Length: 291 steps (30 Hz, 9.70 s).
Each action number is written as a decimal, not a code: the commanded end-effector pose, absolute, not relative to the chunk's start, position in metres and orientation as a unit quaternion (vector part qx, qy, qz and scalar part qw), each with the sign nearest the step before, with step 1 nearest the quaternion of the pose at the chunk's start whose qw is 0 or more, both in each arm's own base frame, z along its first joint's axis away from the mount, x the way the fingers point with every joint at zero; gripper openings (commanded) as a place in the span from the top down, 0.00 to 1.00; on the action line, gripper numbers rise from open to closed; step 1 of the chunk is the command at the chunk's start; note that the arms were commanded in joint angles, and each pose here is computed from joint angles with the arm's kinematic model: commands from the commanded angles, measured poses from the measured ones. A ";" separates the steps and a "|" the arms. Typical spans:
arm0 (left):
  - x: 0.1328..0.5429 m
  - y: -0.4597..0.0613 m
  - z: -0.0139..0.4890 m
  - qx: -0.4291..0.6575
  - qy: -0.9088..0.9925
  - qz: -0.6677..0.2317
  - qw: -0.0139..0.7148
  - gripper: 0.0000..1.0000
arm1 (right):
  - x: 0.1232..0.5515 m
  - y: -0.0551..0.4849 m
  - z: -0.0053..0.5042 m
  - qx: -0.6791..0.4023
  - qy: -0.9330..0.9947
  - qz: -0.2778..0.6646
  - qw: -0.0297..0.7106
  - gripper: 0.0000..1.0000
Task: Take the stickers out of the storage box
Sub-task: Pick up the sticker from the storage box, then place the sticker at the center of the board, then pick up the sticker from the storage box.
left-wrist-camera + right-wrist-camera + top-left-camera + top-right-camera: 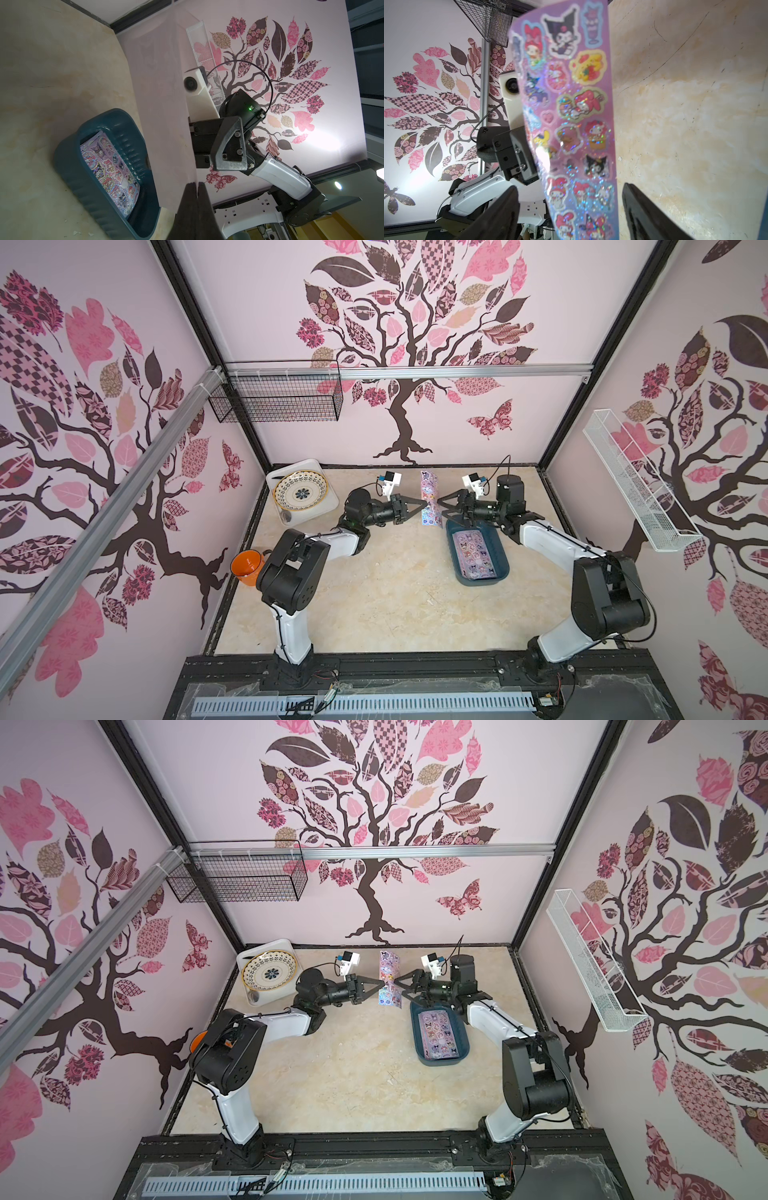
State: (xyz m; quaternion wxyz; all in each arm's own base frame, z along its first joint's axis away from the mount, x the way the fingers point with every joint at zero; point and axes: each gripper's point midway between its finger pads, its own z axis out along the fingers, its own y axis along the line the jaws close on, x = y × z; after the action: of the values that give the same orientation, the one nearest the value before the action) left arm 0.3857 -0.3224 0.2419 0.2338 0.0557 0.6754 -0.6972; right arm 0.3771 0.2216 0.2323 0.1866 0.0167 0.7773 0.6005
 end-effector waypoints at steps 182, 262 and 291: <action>0.395 -0.145 0.138 -0.071 0.847 -0.351 0.392 0.45 | 0.330 0.076 0.097 0.064 0.971 0.038 0.226 0.23; 0.382 -0.199 0.124 0.040 0.853 -0.366 0.371 0.42 | 0.354 0.087 0.089 0.010 0.985 0.081 0.151 0.56; 0.367 -0.302 0.171 0.133 0.799 -0.497 0.311 0.46 | 0.349 0.095 0.183 0.004 0.960 0.161 0.231 0.70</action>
State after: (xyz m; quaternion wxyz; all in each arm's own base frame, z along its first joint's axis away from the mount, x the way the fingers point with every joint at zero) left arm 0.3693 -0.2961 0.1668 0.3141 0.1098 0.8055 -0.4904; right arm 0.3488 0.0956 0.1525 0.1994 0.0085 0.9679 0.1528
